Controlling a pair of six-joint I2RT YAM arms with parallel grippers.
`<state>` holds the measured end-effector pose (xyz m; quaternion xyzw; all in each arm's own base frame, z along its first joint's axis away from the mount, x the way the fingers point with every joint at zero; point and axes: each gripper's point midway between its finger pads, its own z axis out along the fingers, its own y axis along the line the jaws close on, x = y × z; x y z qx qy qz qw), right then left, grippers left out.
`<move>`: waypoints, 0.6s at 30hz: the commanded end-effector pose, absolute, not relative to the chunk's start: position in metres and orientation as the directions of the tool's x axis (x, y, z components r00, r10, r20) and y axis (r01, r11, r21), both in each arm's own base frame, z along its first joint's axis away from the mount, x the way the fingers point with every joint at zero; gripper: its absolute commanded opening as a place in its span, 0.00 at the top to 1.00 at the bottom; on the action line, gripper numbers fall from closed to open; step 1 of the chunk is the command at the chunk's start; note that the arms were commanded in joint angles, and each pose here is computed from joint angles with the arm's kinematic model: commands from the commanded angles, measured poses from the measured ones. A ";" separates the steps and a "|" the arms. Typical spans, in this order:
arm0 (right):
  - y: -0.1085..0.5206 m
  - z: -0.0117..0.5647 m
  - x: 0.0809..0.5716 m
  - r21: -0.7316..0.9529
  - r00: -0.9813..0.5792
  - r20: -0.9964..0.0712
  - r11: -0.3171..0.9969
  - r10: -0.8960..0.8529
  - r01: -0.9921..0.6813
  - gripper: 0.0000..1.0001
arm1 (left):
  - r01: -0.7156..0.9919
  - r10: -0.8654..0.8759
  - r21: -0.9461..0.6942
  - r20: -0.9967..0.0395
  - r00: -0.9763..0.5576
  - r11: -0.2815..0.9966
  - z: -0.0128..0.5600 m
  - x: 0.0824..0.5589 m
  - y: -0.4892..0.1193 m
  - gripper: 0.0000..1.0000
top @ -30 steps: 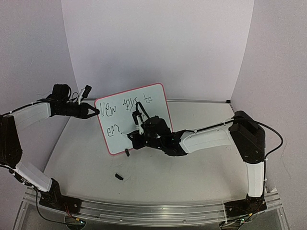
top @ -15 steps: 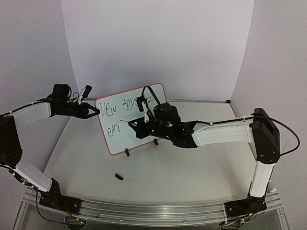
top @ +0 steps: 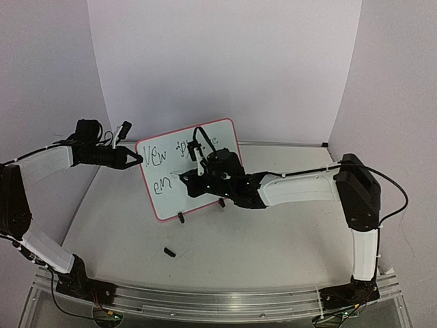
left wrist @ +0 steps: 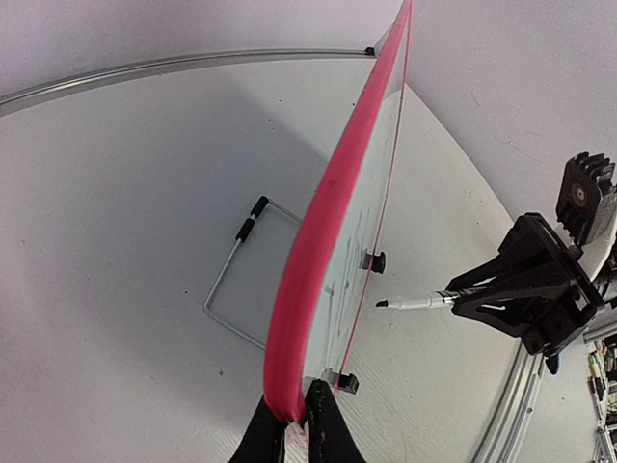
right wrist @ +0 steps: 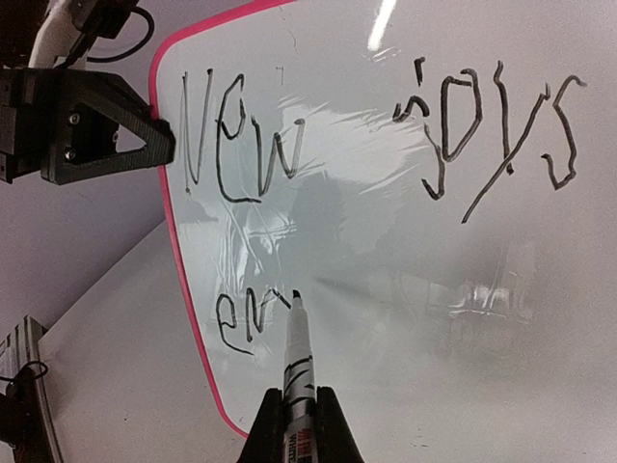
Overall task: Write a sentence on the whiteboard
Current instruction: Write on the whiteboard with the whiteboard marker without the cap.
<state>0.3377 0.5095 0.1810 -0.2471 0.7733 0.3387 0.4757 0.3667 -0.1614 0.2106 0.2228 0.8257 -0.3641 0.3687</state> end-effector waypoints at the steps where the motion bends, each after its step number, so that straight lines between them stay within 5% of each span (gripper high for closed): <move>1: 0.513 0.191 0.357 0.268 -0.392 -0.919 0.682 -0.029 -0.680 1.00 | 0.585 0.130 -0.414 -0.729 -0.672 0.698 0.190 0.370 -0.154 1.00; 18: 0.495 0.143 0.353 0.271 -0.473 -0.876 0.719 -0.092 -0.640 1.00 | 0.586 0.131 -0.414 -0.729 -0.671 0.697 0.190 0.370 -0.155 1.00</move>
